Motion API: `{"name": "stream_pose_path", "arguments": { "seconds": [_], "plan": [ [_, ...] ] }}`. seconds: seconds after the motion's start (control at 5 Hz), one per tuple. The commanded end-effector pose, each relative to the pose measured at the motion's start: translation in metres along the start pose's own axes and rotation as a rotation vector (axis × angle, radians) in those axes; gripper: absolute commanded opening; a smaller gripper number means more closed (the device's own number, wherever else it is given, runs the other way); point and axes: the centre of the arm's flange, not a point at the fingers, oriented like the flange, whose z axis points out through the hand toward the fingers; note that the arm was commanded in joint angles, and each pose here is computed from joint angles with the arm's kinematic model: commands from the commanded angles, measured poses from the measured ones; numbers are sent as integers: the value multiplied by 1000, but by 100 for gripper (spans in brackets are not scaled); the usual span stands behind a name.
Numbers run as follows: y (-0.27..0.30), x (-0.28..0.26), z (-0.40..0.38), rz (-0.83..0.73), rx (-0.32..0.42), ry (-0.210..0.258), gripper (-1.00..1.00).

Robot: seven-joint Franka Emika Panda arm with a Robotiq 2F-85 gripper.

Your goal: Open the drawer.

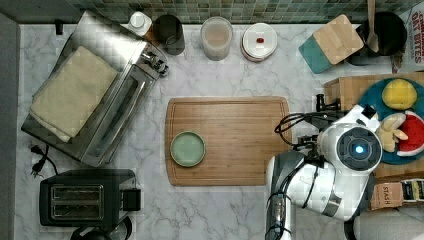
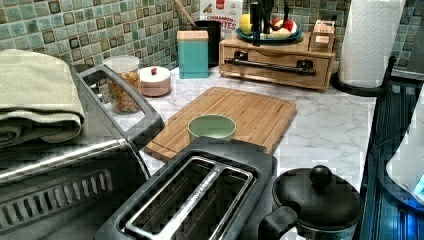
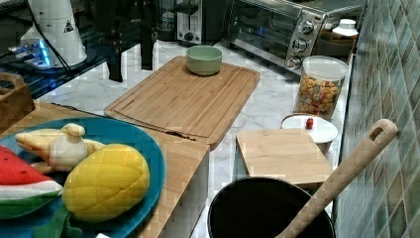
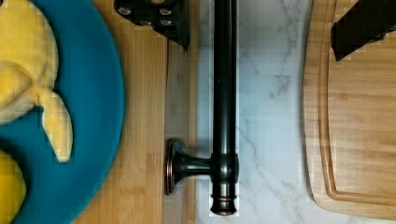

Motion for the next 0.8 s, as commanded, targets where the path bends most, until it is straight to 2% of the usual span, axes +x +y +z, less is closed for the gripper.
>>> {"name": "stream_pose_path", "arguments": {
  "seconds": [0.2, 0.4, 0.6, 0.8],
  "plan": [
    [4, 7, 25, -140, -41, -34, 100],
    [18, -2, 47, -102, -55, 13, 100],
    [25, -5, 65, -104, -50, 0, 100],
    [17, -15, 82, -29, -27, 16, 100]
  ]
}}
